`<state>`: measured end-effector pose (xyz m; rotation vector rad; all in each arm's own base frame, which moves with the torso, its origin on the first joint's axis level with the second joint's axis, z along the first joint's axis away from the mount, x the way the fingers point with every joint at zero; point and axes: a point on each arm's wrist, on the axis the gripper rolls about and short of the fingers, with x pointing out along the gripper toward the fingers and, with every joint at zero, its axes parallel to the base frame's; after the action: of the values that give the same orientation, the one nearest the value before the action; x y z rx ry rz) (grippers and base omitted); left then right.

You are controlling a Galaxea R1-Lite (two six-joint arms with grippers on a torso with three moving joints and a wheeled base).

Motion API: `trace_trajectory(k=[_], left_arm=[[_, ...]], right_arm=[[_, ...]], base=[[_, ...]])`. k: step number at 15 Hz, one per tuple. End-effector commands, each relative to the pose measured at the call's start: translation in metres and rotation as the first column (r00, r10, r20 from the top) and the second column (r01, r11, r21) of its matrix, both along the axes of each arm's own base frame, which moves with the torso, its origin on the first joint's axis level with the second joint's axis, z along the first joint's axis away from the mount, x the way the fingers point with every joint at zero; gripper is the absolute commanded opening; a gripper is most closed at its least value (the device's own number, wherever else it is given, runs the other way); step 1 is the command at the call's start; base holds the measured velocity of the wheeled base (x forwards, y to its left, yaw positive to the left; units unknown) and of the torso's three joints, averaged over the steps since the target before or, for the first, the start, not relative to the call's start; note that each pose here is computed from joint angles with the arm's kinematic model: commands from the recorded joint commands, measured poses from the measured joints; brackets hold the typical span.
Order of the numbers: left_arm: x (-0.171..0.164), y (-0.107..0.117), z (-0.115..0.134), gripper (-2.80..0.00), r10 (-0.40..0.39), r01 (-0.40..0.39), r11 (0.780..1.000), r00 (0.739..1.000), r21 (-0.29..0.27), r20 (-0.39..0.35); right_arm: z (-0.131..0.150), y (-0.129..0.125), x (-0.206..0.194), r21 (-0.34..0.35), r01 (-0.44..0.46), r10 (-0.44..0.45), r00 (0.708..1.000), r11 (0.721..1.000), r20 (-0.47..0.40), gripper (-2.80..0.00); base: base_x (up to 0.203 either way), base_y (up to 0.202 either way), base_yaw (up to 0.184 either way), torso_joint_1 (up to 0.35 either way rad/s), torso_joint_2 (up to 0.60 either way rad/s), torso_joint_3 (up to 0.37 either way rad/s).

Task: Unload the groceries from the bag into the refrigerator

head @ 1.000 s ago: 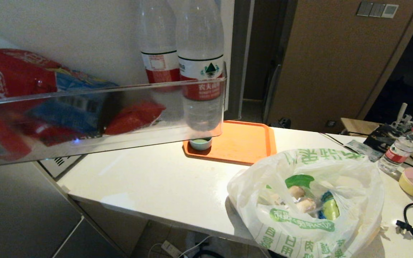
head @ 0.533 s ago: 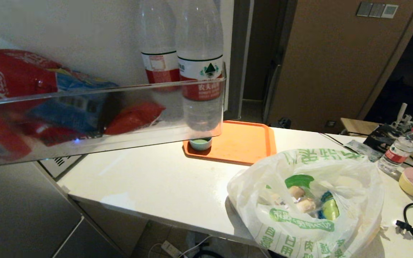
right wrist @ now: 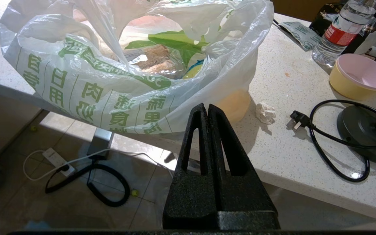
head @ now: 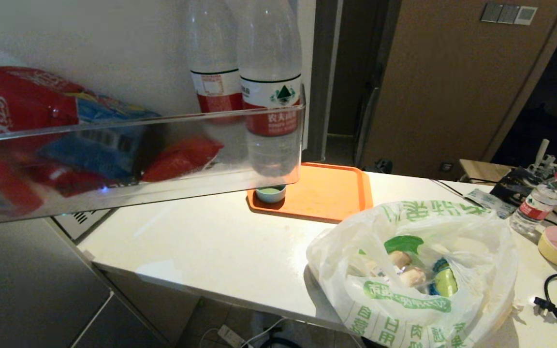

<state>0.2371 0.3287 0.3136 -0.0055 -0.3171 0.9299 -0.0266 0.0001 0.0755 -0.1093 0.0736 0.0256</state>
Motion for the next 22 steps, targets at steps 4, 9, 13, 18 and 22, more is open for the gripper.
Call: trace_trajectory(k=[4, 9, 13, 18, 22], left_arm=[[0.009, -0.006, -0.004, -2.80, -0.034, 0.034, 0.999, 0.999, -0.019, -0.013], [0.019, -0.018, -0.002, -2.80, -0.073, 0.073, 0.997, 0.997, -0.027, -0.014], [0.020, -0.020, -0.001, -2.80, -0.082, 0.082, 0.996, 0.997, -0.034, -0.004], [0.022, -0.018, -0.004, -2.80, -0.080, 0.079, 0.996, 0.997, -0.038, -0.009], [0.023, -0.016, -0.006, -2.80, -0.074, 0.073, 0.997, 0.997, -0.039, -0.013]], right_arm=[[0.000, 0.000, 0.000, -0.001, -0.001, 0.001, 1.000, 1.000, 0.000, -2.80], [0.000, 0.000, 0.000, -0.001, -0.001, 0.001, 1.000, 1.000, 0.000, -2.80], [0.000, 0.000, 0.000, -0.001, -0.002, 0.002, 1.000, 1.000, 0.000, -2.80], [0.000, 0.000, 0.000, -0.001, -0.001, 0.001, 1.000, 1.000, 0.000, -2.80], [0.000, 0.000, 0.000, -0.001, -0.002, 0.002, 1.000, 1.000, 0.000, -2.80]], base=[[0.000, 0.000, 0.000, 0.000, 0.00, 0.000], [0.000, 0.000, 0.000, 0.000, 0.00, 0.000], [0.000, 0.000, 0.000, 0.000, 0.00, 0.000], [0.000, 0.000, 0.000, 0.000, 0.00, 0.000], [0.000, 0.000, 0.000, 0.000, 0.00, 0.000]])
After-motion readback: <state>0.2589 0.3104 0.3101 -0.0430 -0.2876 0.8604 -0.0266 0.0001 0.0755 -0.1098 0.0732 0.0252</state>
